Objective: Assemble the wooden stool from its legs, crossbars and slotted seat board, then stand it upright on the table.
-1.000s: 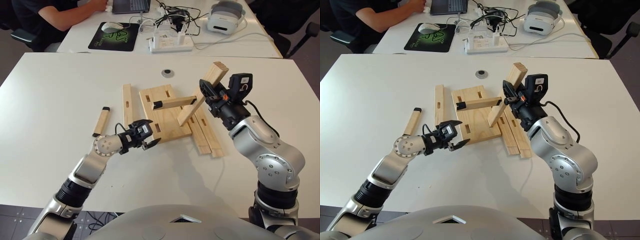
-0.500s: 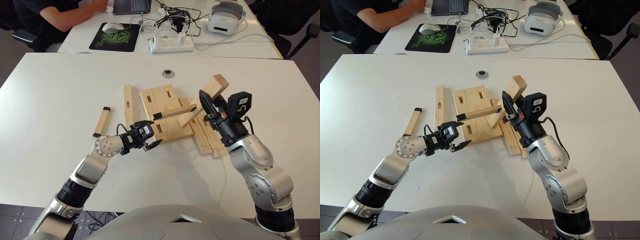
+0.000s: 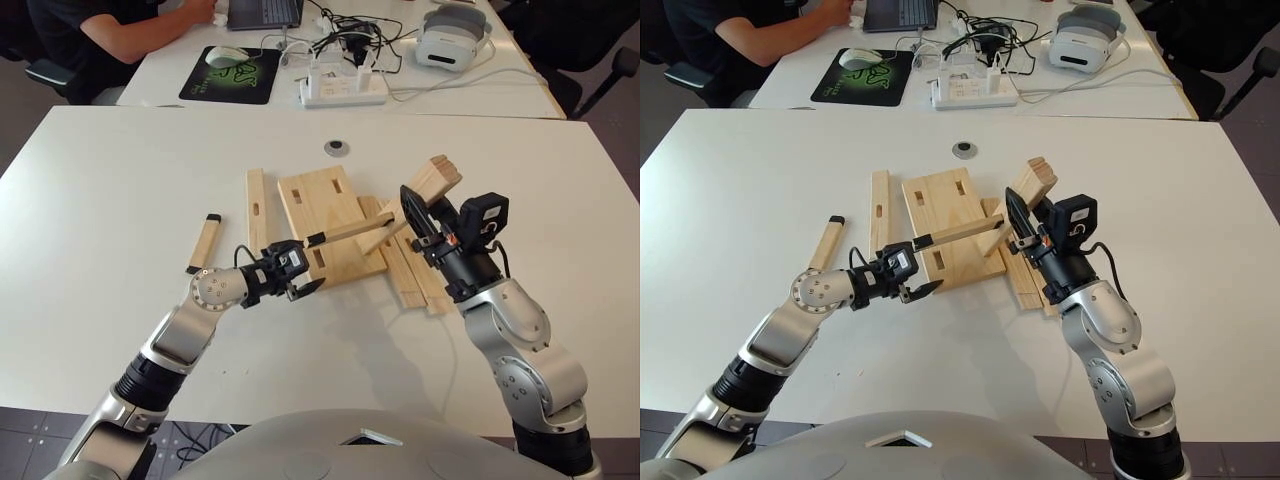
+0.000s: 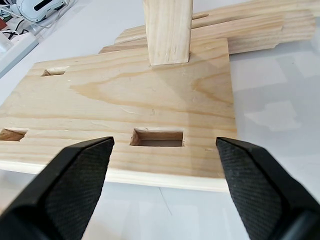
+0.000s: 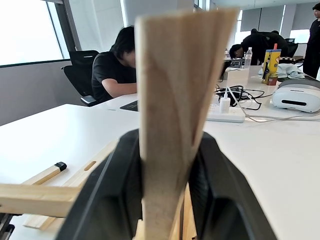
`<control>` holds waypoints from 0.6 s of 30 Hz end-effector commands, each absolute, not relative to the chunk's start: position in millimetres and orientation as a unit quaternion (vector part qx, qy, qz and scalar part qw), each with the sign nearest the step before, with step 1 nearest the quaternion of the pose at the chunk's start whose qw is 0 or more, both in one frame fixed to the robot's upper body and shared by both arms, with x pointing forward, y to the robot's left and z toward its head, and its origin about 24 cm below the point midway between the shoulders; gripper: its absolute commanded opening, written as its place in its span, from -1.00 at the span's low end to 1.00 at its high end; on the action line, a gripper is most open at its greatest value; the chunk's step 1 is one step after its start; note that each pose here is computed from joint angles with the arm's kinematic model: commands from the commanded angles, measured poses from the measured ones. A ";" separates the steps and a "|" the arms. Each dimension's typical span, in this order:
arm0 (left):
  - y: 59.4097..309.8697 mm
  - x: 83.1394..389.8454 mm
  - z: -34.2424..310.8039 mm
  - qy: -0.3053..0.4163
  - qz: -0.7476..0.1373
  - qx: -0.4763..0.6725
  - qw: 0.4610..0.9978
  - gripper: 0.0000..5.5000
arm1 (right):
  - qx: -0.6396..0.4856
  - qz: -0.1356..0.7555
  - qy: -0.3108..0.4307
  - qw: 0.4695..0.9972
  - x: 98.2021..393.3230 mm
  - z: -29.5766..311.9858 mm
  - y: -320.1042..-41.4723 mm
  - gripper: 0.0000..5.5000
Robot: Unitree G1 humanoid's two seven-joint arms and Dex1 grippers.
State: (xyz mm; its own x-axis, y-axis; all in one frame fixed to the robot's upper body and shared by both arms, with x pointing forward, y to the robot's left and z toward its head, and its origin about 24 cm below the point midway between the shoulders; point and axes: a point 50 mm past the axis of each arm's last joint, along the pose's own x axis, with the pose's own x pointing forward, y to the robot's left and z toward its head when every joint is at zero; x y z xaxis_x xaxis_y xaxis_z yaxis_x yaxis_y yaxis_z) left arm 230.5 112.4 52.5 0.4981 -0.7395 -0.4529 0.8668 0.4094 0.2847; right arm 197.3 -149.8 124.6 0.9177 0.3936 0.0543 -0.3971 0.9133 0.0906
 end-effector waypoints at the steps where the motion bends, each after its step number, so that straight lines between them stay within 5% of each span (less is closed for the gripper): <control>1: 117.9 232.9 49.6 0.144 -0.475 0.254 0.830 0.38 | 0.016 0.176 0.166 0.970 181.9 61.9 -162.7 -0.62; 18: 119.7 234.3 46.7 0.145 -0.471 0.265 0.829 0.38 | 0.024 0.173 0.127 0.976 225.8 99.0 -155.4 -0.62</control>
State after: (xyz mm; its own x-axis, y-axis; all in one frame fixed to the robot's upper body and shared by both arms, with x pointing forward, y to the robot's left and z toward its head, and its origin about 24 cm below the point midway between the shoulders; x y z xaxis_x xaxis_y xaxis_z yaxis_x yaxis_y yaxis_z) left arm 232.8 113.3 50.3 0.5059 -0.7304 -0.4588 0.8623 0.4139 0.2918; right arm 226.9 -142.6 133.0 0.9045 0.4257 -0.0268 -0.4218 0.9020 0.0919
